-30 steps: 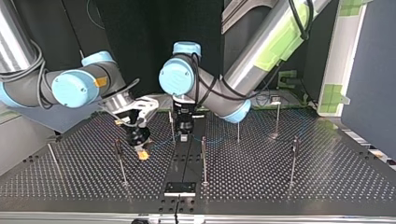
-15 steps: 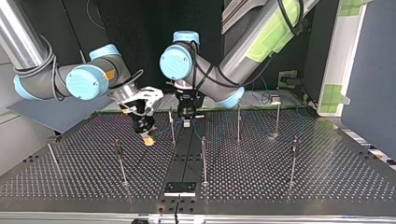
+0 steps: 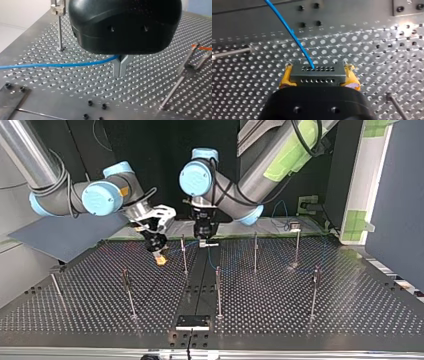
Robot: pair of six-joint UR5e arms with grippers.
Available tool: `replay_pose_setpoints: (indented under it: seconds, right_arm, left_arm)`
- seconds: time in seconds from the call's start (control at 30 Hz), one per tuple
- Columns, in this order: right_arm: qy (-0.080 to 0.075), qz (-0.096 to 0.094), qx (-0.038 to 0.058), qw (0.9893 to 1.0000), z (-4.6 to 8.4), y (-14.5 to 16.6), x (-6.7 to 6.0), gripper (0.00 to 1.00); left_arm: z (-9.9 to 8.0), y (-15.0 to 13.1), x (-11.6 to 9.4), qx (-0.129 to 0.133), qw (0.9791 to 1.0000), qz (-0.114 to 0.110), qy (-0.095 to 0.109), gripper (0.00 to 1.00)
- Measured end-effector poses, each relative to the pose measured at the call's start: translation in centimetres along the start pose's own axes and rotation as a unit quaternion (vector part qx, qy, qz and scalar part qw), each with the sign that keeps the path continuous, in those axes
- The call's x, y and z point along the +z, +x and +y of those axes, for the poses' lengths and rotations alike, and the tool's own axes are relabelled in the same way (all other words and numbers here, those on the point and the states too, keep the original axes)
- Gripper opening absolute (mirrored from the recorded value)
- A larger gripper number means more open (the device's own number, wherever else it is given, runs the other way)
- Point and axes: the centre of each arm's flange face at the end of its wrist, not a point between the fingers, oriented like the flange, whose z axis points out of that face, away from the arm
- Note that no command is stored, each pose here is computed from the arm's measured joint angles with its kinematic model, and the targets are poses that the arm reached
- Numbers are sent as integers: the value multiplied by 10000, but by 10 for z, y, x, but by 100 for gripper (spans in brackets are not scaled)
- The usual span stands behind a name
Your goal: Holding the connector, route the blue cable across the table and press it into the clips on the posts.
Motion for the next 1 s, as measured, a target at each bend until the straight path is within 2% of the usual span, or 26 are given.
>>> replay_pose_setpoints:
  seconds: [0.13,0.27,0.37,0.53,0.87,1.0]
  right_arm:
    - [-11,-23,-18,10000,2,-13,-3,0]
    - [-21,-32,29,10000,5,-25,-6,0]
    - [-20,-35,67,10000,7,-34,-9,0]
    - [-49,-36,58,10000,10,-50,-13,0]
    - [-105,-43,91,9999,17,-81,-25,0]
    - [-126,-56,158,9998,20,-93,-30,0]
  left_arm:
    - [5,14,-1,18,9999,45,108,2]
    - [9,39,-1,75,9996,169,210,2]
    - [13,62,-3,120,9992,288,248,2]
    - [19,92,-4,152,9987,401,262,2]
    - [17,96,1,-25,9990,231,392,2]
    - [16,97,3,-76,9988,197,439,2]
